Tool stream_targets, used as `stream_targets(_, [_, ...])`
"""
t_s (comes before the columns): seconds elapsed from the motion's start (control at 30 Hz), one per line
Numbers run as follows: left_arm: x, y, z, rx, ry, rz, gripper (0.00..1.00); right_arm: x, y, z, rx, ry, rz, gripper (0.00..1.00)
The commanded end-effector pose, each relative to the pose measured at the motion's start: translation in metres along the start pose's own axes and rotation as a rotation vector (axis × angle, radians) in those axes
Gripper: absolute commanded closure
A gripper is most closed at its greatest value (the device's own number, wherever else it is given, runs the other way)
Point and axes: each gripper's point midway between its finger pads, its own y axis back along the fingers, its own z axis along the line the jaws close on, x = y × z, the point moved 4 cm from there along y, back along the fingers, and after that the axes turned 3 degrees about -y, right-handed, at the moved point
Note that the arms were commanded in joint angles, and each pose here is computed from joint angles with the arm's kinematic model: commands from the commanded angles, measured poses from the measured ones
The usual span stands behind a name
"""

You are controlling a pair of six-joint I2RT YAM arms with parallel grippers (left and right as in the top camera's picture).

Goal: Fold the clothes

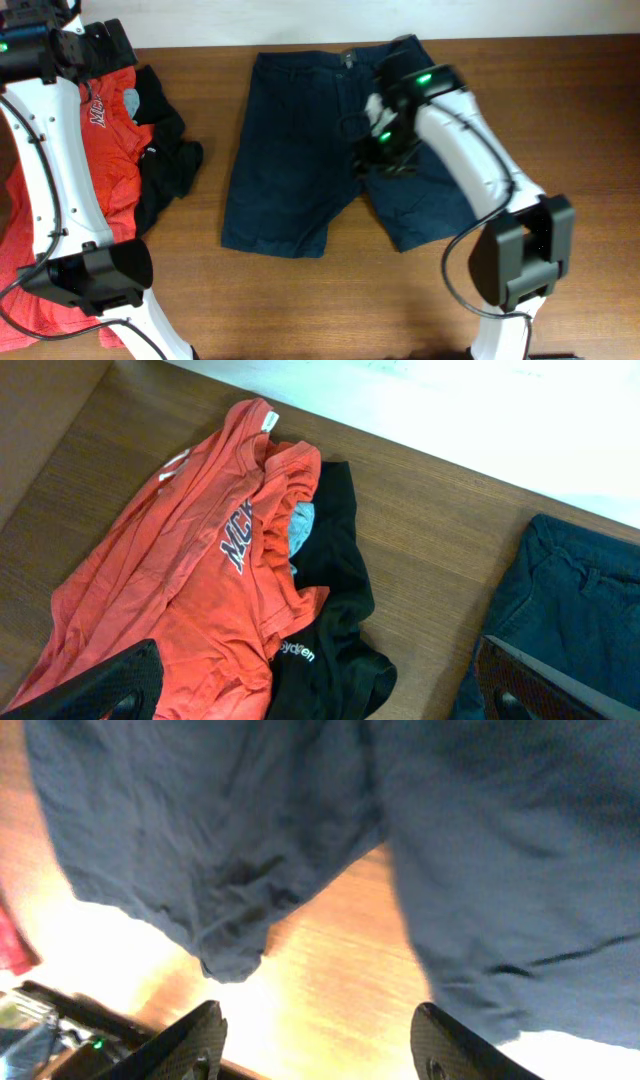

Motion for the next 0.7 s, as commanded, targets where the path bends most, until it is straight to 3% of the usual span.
stream_targets(0.0, [-0.006, 0.004, -0.001, 0.015, 0.017, -0.025, 0.01, 0.016, -0.035, 0.021, 0.071, -0.109, 0.015, 0.34])
stream_targets(0.17, [-0.006, 0.004, -0.001, 0.015, 0.018, -0.027, 0.01, 0.038, -0.086, 0.046, 0.098, -0.161, 0.014, 0.3])
stream_targets(0.43, [-0.003, 0.004, 0.0, 0.013, 0.016, -0.011, 0.01, 0.067, -0.122, 0.031, 0.156, -0.208, 0.087, 0.3])
stream_targets(0.53, [-0.003, 0.004, 0.0, 0.013, 0.016, -0.009, 0.01, 0.062, -0.123, 0.033, 0.139, -0.196, 0.064, 0.31])
stream_targets(0.67, [0.0, 0.003, 0.0, 0.01, 0.014, 0.004, 0.01, 0.057, -0.124, 0.036, 0.12, -0.162, 0.042, 0.41])
